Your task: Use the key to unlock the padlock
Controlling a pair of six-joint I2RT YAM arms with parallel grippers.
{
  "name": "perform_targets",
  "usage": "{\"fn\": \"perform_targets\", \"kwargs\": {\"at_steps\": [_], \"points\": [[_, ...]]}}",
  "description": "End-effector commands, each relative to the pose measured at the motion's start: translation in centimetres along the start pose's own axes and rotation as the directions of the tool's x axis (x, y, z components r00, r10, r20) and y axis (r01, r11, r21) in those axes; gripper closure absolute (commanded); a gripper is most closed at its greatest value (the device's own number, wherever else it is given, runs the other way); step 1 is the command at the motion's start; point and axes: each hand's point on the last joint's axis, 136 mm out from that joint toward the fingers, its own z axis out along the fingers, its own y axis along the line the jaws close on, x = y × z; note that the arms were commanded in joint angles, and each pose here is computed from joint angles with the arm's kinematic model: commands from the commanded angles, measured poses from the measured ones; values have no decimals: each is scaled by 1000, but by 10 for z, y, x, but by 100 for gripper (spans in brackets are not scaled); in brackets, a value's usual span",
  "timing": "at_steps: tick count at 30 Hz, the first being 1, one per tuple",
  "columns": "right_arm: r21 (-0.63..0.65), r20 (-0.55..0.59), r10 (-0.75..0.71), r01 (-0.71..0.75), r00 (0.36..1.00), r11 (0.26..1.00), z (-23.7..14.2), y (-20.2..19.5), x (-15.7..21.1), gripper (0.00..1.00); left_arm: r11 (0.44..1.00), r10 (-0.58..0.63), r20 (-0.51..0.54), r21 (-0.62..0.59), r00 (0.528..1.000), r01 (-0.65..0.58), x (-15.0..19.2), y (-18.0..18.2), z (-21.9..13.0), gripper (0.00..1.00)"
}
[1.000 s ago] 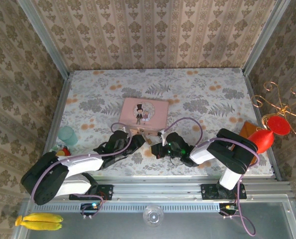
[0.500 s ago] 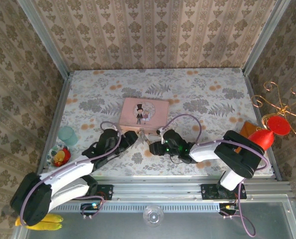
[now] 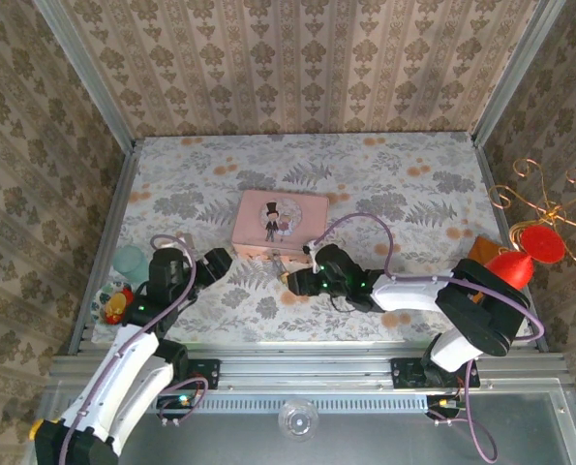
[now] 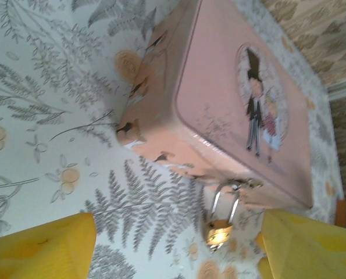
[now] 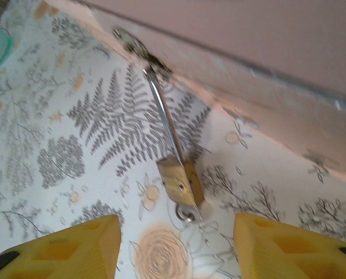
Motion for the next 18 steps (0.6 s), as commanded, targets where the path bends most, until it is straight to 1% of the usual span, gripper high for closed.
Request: {"fn": "perform_targets", "kwargs": {"at_steps": [1,7,11,18], "points": [[20,24,34,-34,999,999,-2,1,-17,44,997,65,-33,34,997,-64,-1,-4,-9,22],[2,17,61,-61,998,998,6,6,-24,46,993,98,-12,67,995,-97,-11,-4,-16,19],[16,-3,74,-74,997,997,16,2,-17,47,991,113,-5,66,994,-112,-13,-1,-16,19],[55,-43,54,-52,998,997,35,-2,-3,49,992,104,1,76,995,-103,-11,5,-13,18]]}}
